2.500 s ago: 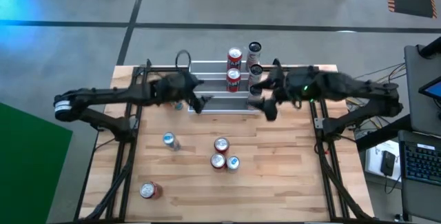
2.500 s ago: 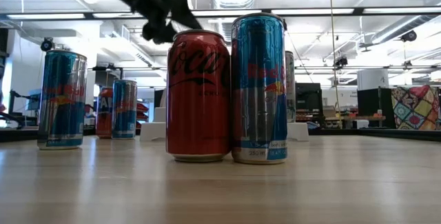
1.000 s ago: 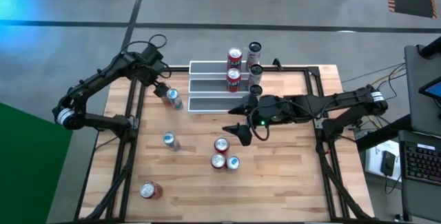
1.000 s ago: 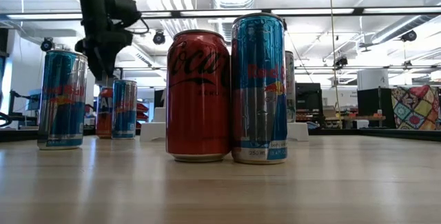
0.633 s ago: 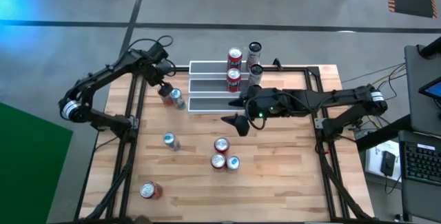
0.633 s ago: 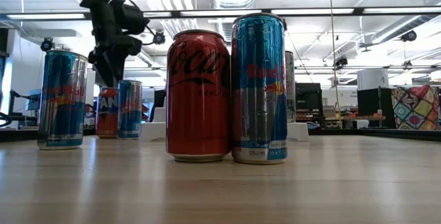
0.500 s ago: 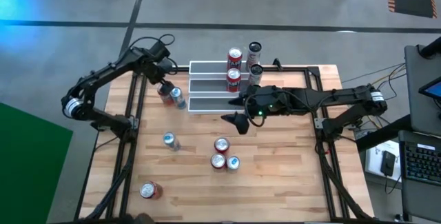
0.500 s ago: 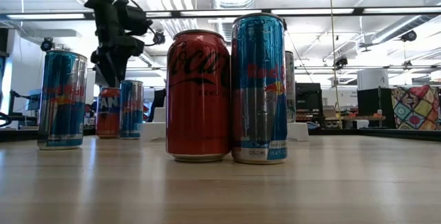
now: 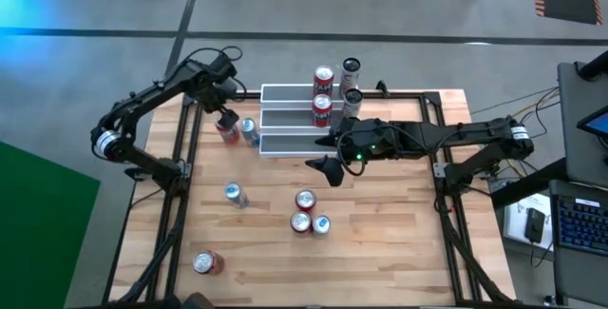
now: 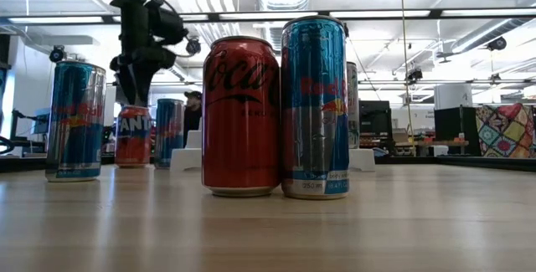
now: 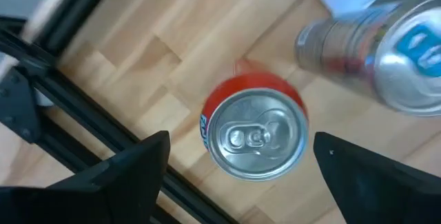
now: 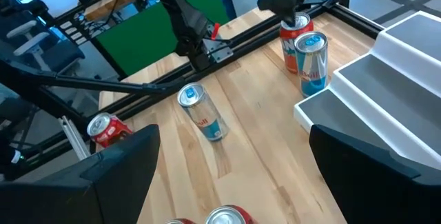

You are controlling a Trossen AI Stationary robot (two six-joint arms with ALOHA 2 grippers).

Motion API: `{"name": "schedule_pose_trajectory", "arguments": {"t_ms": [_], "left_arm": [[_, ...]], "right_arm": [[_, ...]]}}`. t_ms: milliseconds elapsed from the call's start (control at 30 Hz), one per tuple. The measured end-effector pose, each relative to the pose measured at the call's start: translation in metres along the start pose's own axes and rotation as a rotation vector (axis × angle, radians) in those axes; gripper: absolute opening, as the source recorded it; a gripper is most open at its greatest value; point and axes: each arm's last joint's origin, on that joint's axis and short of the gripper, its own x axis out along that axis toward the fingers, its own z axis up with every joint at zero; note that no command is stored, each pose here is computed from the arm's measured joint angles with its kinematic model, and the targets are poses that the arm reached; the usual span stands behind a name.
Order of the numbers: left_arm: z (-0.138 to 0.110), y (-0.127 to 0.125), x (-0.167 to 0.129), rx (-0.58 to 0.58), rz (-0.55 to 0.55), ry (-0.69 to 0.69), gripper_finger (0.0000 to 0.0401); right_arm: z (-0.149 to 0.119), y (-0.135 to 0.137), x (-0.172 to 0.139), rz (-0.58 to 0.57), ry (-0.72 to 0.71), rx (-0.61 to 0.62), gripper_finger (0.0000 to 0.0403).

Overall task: Place canned beverage on shelf
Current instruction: Put the orange soda can on the bottom tier of the shelf aligned with the other orange soda can

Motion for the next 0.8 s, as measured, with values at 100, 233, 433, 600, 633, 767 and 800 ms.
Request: {"name": "schedule_pose_trajectory", "arguments": {"t_ms": [100,233,433,600,633,767,800], "left_arm": [[-0.003,-0.001,0.008,0.001,-0.005,0.025,0.0355],[-0.006,-0.002,0.021,-0.011,-0.013,0.034,0.0368],[-0.005,-0.002,0.03,-0.032,-0.012,-0.002,0.0372],[-0.007,-0.003,0.035,-0.034,-0.015,0.007,0.0358],[-0.008,-0.003,0.037,-0.034,-0.015,0.012,0.0353],[-0.009,-0.004,0.046,-0.038,-0.017,0.016,0.0333],[-0.009,-0.004,0.048,-0.038,-0.017,0.02,0.0329]], "right_arm": [[-0.001,-0.001,0.0,-0.005,0.01,-0.005,0.0363],[-0.002,-0.002,0.0,-0.015,0.02,-0.005,0.0363],[0.0,-0.006,0.001,-0.024,0.016,-0.002,0.0363],[0.0,-0.006,0.001,-0.026,0.015,0.0,0.0363],[0.0,-0.006,0.001,-0.026,0.015,0.0,0.0363],[0.0,-0.006,0.001,-0.025,0.014,0.001,0.0363],[0.0,-0.006,0.001,-0.025,0.014,0.001,0.0363]]}}
